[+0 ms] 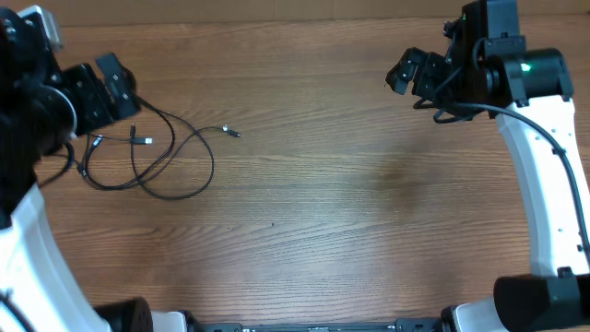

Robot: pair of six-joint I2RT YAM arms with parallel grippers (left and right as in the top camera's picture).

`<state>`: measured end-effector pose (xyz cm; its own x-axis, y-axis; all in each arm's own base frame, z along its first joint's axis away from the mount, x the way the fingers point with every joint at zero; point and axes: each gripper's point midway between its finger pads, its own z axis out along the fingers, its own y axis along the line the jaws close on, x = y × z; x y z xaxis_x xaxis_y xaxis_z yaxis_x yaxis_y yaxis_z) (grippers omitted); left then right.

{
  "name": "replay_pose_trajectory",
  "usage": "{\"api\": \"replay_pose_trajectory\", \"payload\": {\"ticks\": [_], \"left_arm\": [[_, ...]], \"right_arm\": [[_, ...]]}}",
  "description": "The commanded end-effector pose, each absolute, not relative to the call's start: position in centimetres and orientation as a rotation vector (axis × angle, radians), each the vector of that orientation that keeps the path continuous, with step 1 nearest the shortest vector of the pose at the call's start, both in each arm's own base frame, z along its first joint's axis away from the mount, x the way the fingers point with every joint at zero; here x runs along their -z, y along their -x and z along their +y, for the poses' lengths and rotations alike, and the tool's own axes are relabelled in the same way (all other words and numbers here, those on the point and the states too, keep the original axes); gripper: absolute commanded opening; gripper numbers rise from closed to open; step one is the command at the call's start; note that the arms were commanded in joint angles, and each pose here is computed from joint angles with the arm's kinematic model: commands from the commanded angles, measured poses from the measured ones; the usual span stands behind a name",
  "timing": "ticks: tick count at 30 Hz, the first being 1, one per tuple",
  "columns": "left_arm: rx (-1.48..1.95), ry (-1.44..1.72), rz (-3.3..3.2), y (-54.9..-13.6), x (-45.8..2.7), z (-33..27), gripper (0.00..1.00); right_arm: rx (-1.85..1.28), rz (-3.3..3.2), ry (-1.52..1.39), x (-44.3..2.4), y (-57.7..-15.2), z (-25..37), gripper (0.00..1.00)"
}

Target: Untangle cables

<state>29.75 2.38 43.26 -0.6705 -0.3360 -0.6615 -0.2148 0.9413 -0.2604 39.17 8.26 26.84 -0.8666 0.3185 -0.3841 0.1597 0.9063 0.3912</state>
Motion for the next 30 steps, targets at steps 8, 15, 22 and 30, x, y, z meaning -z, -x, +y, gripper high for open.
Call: {"api": "replay_pose_trajectory", "payload": {"ticks": [8,15,22,30], "left_arm": [[0.134,0.361,2.151,-21.2,-46.6,0.3,1.0],[0.143,0.344,2.049,-19.5,-44.5,0.4,0.99],[0.272,0.264,1.983,-21.6,-36.9,-1.7,0.98],[0.563,0.134,2.009,-23.1,-26.8,-6.4,1.0]], "right_arm": [[-0.476,2.562,-0.292,-30.1,-36.8,7.8,1.0],[-0.481,2.566,-0.292,-30.0,-36.7,7.9,1.0],[-0.477,2.585,-0.297,-29.8,-36.4,7.8,1.0],[-0.473,2.565,-0.267,-30.1,-36.8,7.9,1.0]]}}
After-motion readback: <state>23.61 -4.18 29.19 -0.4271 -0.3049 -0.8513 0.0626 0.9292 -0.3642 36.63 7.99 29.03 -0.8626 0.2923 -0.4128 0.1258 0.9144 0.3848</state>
